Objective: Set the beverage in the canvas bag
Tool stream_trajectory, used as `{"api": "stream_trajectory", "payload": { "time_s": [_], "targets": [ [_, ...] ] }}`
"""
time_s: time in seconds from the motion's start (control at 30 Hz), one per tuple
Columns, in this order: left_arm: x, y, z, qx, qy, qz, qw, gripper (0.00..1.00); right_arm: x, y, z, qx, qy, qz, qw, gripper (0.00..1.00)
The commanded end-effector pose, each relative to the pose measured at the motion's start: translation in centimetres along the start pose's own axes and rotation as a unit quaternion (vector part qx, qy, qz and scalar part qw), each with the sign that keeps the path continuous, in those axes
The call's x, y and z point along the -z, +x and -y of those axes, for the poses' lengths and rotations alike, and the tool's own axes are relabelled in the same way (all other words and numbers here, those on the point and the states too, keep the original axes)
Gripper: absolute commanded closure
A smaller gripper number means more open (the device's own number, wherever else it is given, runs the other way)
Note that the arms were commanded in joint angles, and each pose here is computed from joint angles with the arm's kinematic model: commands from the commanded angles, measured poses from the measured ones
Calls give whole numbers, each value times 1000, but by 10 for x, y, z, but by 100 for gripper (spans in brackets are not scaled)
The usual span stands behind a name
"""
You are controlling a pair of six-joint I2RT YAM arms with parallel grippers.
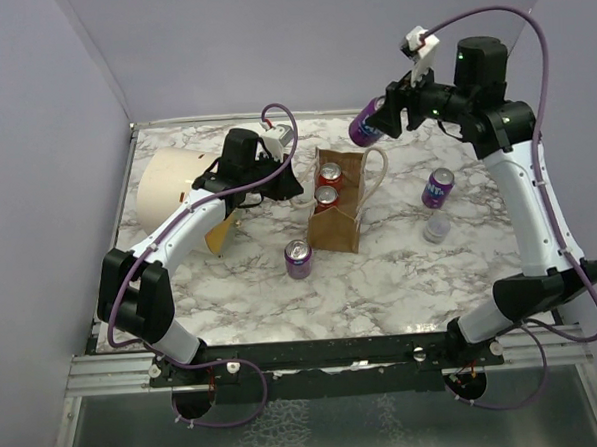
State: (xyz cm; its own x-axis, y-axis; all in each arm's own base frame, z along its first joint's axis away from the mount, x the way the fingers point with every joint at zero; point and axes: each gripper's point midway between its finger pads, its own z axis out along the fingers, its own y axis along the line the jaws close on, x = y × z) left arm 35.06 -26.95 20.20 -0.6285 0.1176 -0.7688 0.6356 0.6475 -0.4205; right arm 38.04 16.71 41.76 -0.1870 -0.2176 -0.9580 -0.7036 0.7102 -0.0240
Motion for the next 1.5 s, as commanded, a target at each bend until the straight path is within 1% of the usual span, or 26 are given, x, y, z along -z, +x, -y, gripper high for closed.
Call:
{"api": "stream_trajectory", "payload": {
  "time_s": [0.0,0.13,0.27,0.37,0.5,0.73,1.03,1.33,1.47],
  "targets": [
    [3,-7,11,-14,22,10,1000,100,-31,3,-21,21,-46,3,999,99],
    [4,-8,12,-15,23,11,1000,100,-63,39,-35,29,-61,-43,997,99],
    [5,-8,12,-16,23,14,1000,100,-88,74,-37,32,-60,-79,995,99],
    [6,-8,13,-18,22,14,1000,100,-100,101,-37,34,-56,-110,992,99],
    [7,-8,13,-19,20,15,999,100,-102,123,-32,36,-37,-136,989,99],
    [7,-6,12,-19,20,14,1000,100,-92,137,-13,50,21,-155,986,99],
    [7,-8,13,-19,22,15,999,100,-88,141,-2,55,56,-163,984,99],
    [8,-9,14,-20,22,17,999,100,-102,152,-2,45,44,-173,983,99],
    [9,-10,14,-21,23,17,999,100,-111,155,-9,42,22,-175,983,99]
  ]
}}
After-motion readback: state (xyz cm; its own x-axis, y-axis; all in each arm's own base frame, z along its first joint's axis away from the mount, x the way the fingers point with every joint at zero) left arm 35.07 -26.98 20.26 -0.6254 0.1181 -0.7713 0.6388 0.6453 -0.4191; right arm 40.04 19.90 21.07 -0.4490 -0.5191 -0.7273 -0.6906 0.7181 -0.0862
